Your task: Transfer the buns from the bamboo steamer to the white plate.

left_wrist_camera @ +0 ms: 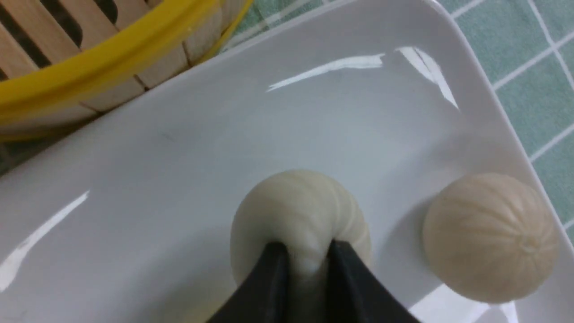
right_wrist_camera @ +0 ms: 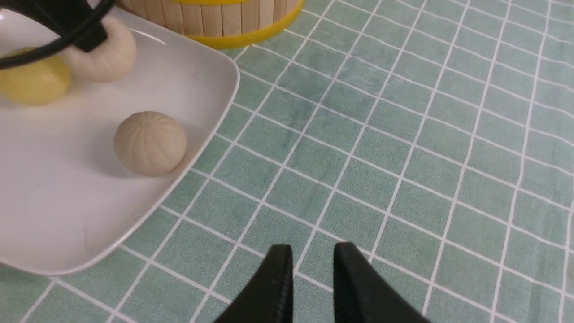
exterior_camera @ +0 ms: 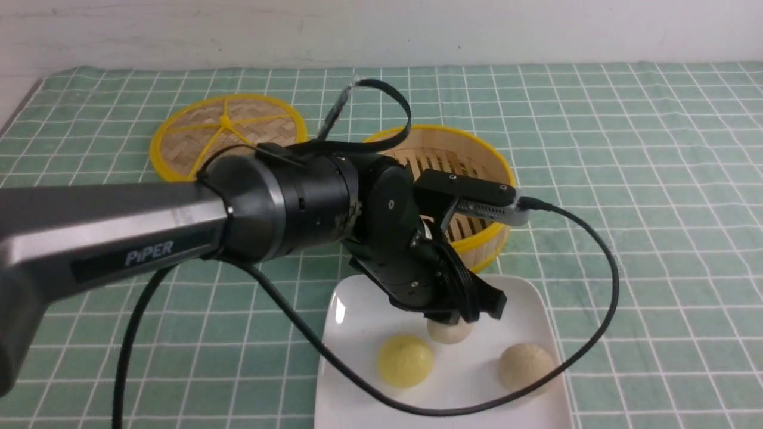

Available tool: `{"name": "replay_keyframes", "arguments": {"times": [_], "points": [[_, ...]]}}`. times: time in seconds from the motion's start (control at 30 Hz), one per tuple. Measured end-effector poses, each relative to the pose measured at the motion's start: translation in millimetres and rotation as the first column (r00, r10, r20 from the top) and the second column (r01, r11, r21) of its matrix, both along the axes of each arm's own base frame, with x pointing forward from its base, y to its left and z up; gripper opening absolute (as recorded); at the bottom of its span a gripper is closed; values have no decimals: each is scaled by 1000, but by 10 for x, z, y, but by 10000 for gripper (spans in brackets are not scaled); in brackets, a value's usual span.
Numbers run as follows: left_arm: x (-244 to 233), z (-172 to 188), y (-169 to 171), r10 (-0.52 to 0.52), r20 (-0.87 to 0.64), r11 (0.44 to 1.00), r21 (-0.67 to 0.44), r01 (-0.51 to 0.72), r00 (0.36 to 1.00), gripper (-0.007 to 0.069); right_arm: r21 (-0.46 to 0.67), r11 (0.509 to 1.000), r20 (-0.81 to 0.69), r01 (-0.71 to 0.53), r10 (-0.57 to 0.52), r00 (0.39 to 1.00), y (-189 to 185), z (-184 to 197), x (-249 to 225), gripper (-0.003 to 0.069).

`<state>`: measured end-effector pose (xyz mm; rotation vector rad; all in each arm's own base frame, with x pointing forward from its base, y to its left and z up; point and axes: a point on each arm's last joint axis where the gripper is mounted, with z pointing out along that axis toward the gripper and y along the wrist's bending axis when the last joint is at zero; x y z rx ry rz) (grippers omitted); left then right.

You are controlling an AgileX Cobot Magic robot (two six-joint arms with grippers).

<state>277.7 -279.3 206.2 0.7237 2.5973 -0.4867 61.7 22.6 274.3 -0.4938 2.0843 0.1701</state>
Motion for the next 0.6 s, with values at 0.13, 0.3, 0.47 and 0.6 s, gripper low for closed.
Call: {"name": "replay_keyframes", "arguments": {"times": [0.13, 0.3, 0.47, 0.6], "points": [[38, -64, -28, 10, 13, 1000, -11, -10, 1000, 285, 0, 1000, -2, 0, 0, 1000, 0, -2, -1, 166], [29, 46, -18, 14, 39, 999, -37, -12, 999, 405, 6, 1000, -39, 1, -1, 999, 2, -26, -19, 167], [-26, 352, 40, 14, 101, 996, -86, -5, 995, 430, -15, 1000, -102, 19, -20, 995, -48, 91, -95, 163], [-92, 624, 107, 17, 156, 992, -130, 3, 988, 431, 15, 999, -144, 32, -29, 989, -87, 298, -196, 96]]}}
